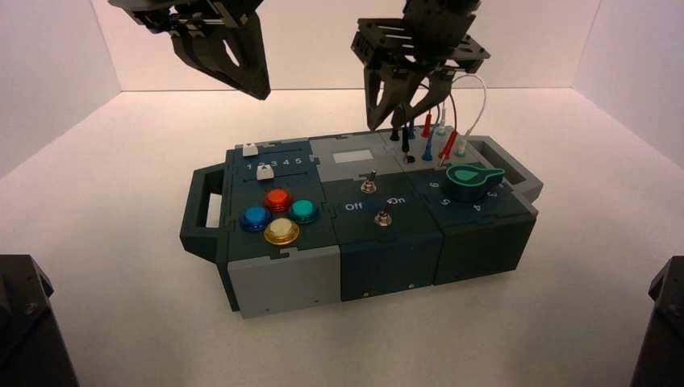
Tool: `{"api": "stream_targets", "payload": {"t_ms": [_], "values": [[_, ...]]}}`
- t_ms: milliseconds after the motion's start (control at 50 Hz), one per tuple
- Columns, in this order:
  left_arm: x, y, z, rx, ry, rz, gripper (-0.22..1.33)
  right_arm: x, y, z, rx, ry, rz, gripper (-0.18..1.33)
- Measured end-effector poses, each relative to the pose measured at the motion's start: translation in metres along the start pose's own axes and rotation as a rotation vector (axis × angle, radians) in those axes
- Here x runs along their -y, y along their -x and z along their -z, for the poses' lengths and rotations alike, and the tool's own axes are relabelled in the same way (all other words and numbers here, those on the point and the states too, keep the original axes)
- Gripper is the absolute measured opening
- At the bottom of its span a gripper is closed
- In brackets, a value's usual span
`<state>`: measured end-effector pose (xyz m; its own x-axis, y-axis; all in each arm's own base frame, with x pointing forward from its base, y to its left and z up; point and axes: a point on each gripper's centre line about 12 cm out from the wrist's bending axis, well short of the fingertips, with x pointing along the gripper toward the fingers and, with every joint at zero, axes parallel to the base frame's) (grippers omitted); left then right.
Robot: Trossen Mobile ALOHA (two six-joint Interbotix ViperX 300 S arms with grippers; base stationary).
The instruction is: Pull the black wire.
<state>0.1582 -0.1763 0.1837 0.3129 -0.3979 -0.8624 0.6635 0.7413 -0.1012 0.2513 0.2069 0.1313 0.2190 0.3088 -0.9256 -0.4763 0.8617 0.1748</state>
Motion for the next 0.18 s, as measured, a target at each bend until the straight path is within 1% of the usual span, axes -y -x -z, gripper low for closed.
{"api": "stream_targets", "payload": {"t_ms": [180], "values": [[0.0,-0.001,0.0,-0.001,-0.004,-0.003,-0.16,-0.002,0.016,0.006,0.006,0.009,-0.008,0.97]]}}
